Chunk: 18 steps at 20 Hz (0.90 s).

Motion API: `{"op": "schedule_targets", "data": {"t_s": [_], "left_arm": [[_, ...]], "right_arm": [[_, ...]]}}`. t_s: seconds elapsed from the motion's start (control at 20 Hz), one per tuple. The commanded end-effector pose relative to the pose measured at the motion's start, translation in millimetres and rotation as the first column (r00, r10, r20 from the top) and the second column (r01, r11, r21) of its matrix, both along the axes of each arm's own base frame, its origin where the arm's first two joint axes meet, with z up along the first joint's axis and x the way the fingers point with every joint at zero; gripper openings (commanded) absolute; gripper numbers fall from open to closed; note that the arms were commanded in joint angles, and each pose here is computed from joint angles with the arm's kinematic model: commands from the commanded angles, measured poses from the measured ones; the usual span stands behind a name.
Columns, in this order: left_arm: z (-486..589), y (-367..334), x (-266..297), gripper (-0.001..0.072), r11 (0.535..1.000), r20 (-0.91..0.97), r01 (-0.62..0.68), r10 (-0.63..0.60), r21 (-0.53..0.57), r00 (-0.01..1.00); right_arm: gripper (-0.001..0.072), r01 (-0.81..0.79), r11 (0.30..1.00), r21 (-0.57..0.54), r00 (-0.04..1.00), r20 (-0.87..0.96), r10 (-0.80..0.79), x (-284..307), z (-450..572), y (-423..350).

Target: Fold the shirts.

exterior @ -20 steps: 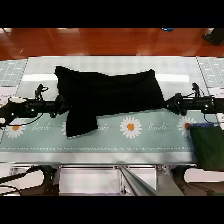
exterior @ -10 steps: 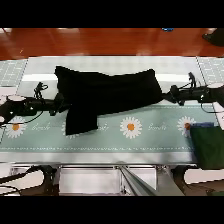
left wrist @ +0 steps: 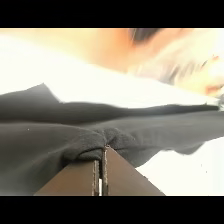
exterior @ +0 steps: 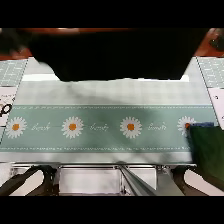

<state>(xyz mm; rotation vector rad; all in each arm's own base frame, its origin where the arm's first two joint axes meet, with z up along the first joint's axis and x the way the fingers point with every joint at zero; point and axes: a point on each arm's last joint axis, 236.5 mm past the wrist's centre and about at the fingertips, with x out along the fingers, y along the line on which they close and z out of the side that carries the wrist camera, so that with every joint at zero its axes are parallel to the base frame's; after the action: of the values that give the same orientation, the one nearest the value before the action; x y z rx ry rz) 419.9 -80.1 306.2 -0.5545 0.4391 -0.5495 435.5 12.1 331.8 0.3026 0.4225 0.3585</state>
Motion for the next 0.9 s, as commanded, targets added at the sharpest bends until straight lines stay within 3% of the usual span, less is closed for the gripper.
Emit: {"op": "schedule_targets", "data": {"t_s": [0.0,0.15,0.3,0.5,0.7,0.85], "left_arm": [[132.9,-16.0,-69.4,0.0018,0.996,0.304,-0.004,-0.024,0.092,0.952],[186.0,-26.1,-135.2,0.0018,0.981,0.444,-0.04,-0.049,0.188,0.895],[220.4,-29.7,-197.7,0.0018,0.955,0.572,-0.167,-0.004,0.247,0.821],[231.2,-25.2,-264.7,0.0018,0.849,0.682,-0.411,0.084,0.333,0.726],[223.3,-42.1,-299.8,0.0018,0.855,0.686,-0.372,0.027,0.362,0.727],[194.1,-19.6,-264.4,0.0018,0.861,0.581,-0.354,0.087,0.364,0.809]], "right_arm": [[0.0025,0.111,0.982,-0.15,0.948,0.313,-0.06,-90.3,122.3,12.0],[0.0025,0.223,0.952,-0.208,0.887,0.449,-0.11,-162.3,164.2,17.9],[0.0025,0.306,0.925,-0.226,0.833,0.533,-0.146,-221.7,185.4,23.8],[0.0025,0.369,0.896,-0.248,0.832,0.517,-0.2,-266.5,175.1,22.8],[0.0025,0.306,0.909,-0.283,0.912,0.359,-0.196,-268.1,132.0,27.4],[0.0025,0.242,0.933,-0.265,0.953,0.243,-0.178,-243.1,94.0,27.1]]}}
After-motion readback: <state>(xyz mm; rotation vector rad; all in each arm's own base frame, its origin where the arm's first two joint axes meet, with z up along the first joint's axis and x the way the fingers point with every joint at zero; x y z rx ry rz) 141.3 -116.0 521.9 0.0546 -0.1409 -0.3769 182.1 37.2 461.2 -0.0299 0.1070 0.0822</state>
